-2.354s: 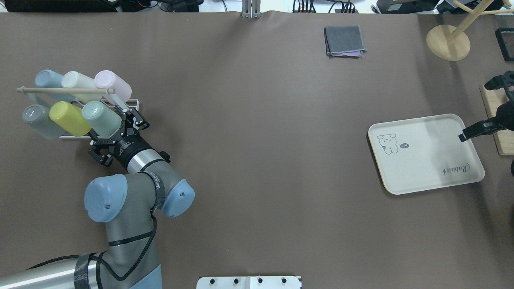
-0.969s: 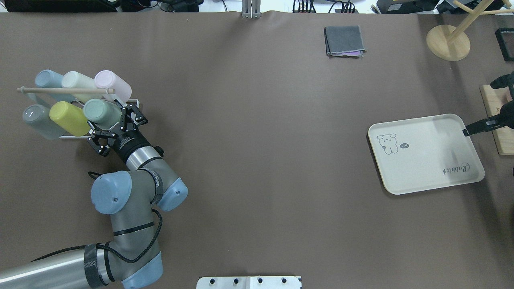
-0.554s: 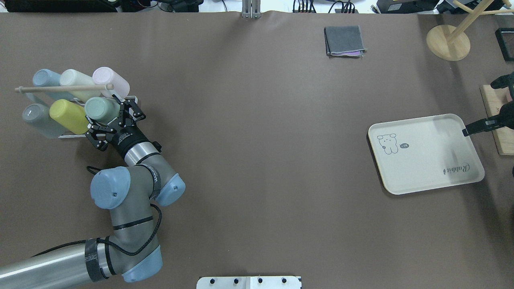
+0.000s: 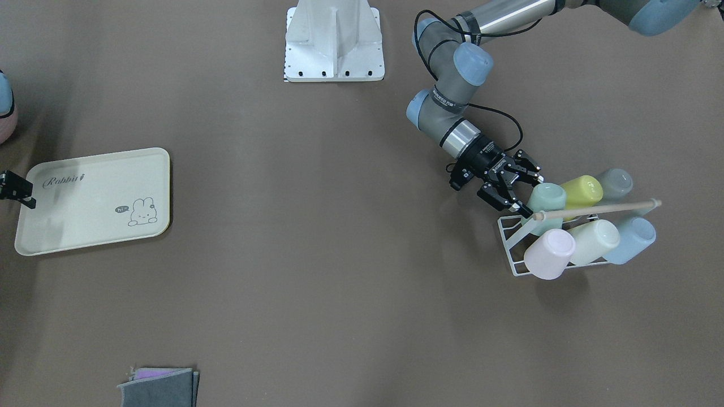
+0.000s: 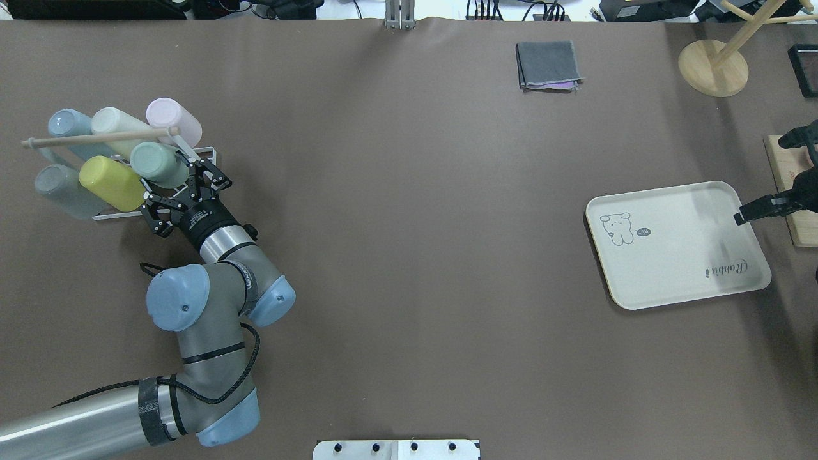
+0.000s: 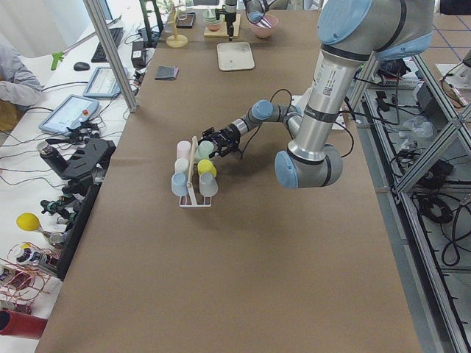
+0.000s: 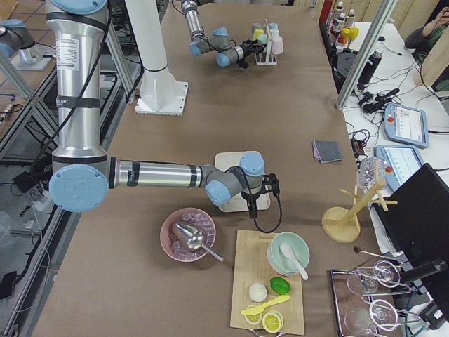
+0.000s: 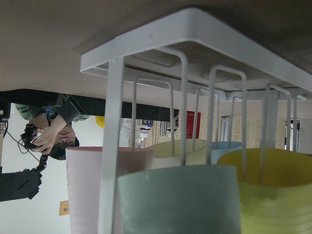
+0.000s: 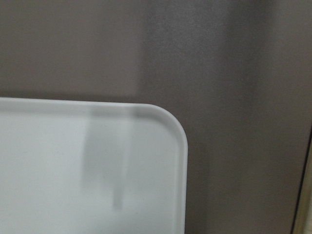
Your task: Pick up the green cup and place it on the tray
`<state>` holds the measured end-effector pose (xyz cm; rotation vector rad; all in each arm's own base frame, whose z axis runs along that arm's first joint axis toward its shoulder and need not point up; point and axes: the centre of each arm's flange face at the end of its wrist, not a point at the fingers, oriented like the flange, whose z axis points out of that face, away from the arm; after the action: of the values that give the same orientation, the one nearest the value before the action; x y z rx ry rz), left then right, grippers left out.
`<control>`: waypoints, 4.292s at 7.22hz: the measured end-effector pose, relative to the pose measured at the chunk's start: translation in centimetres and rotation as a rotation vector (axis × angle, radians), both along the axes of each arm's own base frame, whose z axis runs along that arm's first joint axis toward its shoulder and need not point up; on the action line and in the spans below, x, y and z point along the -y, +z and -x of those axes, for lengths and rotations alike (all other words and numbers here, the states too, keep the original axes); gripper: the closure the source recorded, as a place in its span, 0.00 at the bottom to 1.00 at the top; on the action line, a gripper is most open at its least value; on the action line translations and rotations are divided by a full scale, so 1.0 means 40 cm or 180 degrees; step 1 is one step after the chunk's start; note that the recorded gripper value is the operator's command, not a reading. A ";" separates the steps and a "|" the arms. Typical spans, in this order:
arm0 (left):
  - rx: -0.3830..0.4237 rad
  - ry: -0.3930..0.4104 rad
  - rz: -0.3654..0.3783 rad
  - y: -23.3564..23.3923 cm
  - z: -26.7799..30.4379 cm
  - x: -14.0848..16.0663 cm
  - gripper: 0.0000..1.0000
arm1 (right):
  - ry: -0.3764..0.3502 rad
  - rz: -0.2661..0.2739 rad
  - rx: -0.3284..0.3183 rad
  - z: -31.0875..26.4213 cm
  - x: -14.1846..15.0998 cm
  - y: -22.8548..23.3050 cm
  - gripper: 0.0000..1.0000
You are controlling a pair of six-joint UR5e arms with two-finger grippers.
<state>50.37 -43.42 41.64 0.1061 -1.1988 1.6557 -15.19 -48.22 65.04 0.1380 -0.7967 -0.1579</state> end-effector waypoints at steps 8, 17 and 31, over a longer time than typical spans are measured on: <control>-0.0117 0.0007 -0.0005 -0.101 0.042 -0.019 1.00 | -0.0095 0.0040 -0.0033 0.033 -0.014 0.022 0.04; -0.0981 -0.0180 0.0319 -0.322 0.245 -0.106 1.00 | -0.0131 0.0129 -0.0048 0.044 -0.023 0.054 1.00; -0.1056 -0.0223 0.0387 -0.329 0.260 -0.102 1.00 | 0.0297 0.0736 0.0968 0.166 0.394 -0.367 1.00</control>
<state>39.97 -39.33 28.50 0.2497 -0.8408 1.5728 -21.83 -63.99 50.35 -0.0209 -1.1028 0.0458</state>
